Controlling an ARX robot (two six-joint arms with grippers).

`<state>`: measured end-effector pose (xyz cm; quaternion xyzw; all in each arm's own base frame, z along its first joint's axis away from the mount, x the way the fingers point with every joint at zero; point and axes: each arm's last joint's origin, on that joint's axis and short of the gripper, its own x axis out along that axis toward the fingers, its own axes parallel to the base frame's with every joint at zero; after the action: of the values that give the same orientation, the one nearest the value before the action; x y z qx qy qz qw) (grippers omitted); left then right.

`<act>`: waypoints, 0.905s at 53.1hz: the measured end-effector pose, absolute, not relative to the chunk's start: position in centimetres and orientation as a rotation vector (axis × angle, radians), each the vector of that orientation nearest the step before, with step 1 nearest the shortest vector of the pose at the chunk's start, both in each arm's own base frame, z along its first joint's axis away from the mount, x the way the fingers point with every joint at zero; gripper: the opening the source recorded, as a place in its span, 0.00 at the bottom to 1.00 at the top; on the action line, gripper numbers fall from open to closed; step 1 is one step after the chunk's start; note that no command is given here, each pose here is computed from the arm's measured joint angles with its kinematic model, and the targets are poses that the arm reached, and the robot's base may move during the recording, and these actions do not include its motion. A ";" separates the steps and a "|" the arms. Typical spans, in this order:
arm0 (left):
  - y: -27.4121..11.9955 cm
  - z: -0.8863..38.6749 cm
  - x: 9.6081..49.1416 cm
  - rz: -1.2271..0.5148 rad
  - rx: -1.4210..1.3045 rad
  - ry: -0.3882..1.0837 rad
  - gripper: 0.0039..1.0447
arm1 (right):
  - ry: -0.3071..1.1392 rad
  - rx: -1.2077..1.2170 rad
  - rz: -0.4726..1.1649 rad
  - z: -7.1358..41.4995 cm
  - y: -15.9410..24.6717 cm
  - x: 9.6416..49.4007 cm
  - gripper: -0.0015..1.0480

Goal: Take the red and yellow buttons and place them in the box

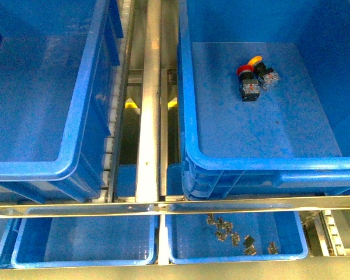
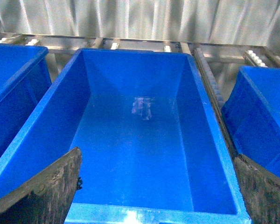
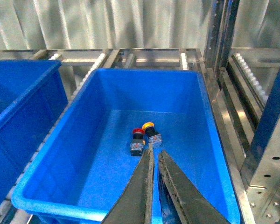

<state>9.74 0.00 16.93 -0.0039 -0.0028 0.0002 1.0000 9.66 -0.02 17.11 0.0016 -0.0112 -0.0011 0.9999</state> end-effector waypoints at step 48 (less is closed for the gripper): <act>0.0 16.9 9.7 0.000 -0.008 -0.005 0.93 | -0.019 0.003 -0.002 17.1 0.0 9.7 0.76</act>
<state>9.74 0.00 16.93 -0.0039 -0.0026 0.0002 1.0000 9.66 -0.02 17.08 0.0014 -0.0094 -0.0011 1.0000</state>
